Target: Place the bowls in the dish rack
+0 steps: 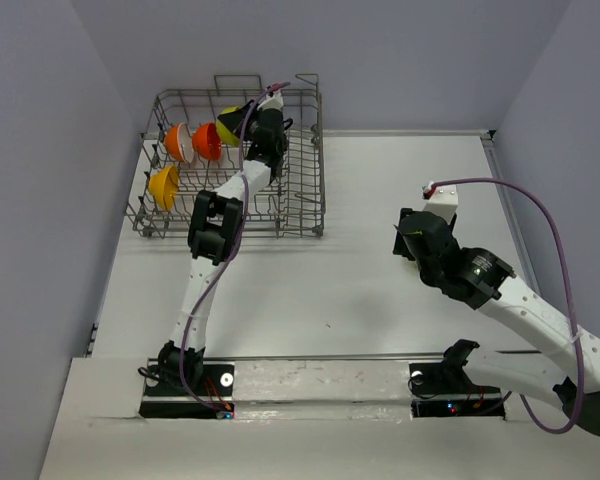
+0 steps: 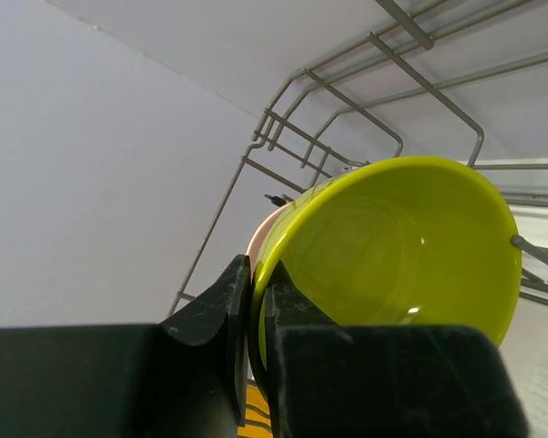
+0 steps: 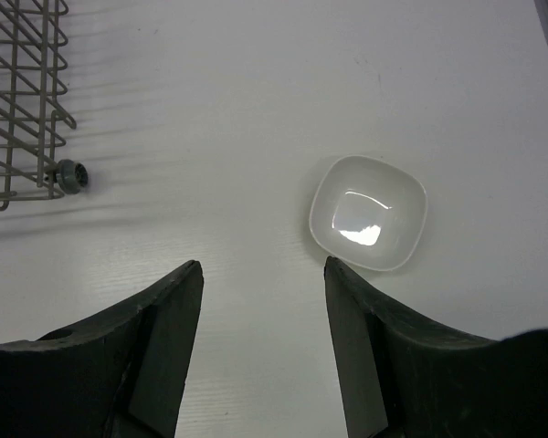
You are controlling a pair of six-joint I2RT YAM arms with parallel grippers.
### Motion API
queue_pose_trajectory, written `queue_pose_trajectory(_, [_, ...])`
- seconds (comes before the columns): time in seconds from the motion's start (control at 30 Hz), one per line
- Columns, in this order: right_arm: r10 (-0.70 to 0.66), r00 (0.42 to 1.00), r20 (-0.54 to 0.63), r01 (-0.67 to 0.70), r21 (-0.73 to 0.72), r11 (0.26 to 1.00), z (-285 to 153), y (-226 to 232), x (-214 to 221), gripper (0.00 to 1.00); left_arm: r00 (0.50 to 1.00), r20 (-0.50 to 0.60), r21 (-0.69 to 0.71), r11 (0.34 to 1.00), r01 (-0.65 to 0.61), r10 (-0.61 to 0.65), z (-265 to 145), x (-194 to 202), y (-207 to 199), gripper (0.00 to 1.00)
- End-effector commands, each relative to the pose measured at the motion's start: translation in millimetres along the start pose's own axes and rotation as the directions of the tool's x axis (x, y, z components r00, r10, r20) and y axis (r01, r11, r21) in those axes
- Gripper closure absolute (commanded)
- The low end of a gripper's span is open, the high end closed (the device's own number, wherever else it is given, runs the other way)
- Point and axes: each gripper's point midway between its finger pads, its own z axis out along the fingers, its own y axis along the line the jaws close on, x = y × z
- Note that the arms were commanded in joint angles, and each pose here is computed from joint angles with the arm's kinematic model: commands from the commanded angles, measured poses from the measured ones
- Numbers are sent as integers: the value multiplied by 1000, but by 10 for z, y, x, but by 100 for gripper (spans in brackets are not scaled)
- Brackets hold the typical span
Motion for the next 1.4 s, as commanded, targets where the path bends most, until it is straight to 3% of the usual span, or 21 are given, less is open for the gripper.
queue_pose_trajectory(0.0, [30, 999, 39, -29, -12, 999, -16, 11, -88, 38, 995, 82, 36, 998, 56, -59, -249, -246, -152, 82])
queue_pose_trajectory(0.87, [33, 999, 43, -32, -18, 999, -25, 10, -96, 38, 995, 93, 59, 998, 28, -33, -333, -218, -304, 46])
queue_pose_trajectory(1.0, [31, 999, 40, -31, -17, 999, -22, 7, -82, 38, 995, 91, 52, 998, 29, -33, -334, -236, -255, 43])
queue_pose_trajectory(1.37, [31, 999, 36, -30, -14, 999, -3, 21, -65, 38, 994, 95, 24, 998, 57, -59, -330, -350, 92, 24])
